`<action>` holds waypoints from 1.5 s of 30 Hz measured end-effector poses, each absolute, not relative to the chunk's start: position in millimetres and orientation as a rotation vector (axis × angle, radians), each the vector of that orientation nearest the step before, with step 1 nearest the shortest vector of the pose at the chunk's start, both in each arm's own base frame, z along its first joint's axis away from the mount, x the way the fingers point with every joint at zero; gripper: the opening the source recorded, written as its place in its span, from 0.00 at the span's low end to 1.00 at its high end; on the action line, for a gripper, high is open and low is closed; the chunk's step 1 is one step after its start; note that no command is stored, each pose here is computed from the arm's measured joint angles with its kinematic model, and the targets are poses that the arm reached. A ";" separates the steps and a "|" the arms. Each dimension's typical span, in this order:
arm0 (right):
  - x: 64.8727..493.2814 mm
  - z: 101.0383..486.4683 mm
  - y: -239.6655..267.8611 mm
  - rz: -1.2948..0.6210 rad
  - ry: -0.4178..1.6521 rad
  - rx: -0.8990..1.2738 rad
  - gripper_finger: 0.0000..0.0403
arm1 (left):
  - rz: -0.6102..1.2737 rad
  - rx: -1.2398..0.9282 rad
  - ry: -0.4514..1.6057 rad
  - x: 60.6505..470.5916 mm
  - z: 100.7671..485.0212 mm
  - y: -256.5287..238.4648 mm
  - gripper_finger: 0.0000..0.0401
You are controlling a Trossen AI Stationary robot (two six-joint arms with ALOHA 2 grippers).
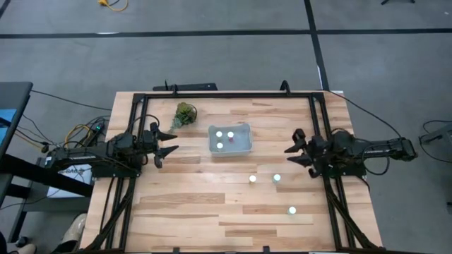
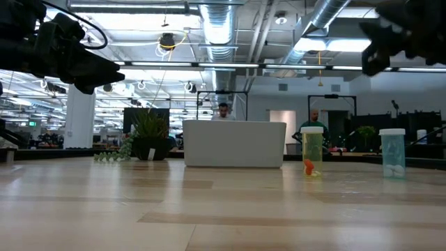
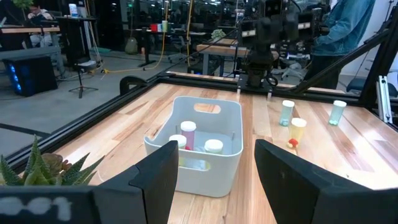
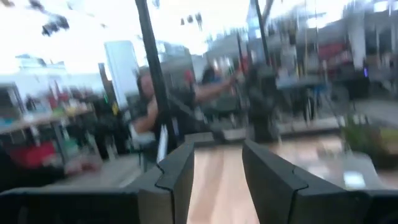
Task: Pick and place pill bottles into a basket
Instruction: Put the top blue pill bottle into the gray bin
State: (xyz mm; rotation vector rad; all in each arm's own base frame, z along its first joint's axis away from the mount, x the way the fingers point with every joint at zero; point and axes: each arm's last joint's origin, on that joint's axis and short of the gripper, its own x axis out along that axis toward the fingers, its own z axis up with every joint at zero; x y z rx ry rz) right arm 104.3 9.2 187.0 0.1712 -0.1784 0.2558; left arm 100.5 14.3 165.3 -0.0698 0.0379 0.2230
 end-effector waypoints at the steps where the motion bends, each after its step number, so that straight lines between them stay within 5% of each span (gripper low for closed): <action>1: 103.4 190.8 9.1 0.257 -0.219 0.168 0.32 | 0.223 -0.071 0.038 100.5 165.3 14.3 0.50; 9: 97.9 212.5 7.0 0.191 -0.414 0.112 0.32 | 0.223 -0.067 0.038 100.5 165.3 14.3 0.50; 24: 139.5 291.1 6.8 0.014 0.577 0.023 0.39 | 0.223 -0.068 0.039 100.6 165.3 14.3 0.50; 38: 186.5 244.7 33.2 -0.003 1.112 0.226 0.62 | 0.224 -0.070 0.039 100.6 165.2 14.4 0.50; 45: 197.6 225.6 57.4 0.030 1.223 0.242 0.63 | 0.224 -0.068 0.040 100.6 165.2 14.3 0.50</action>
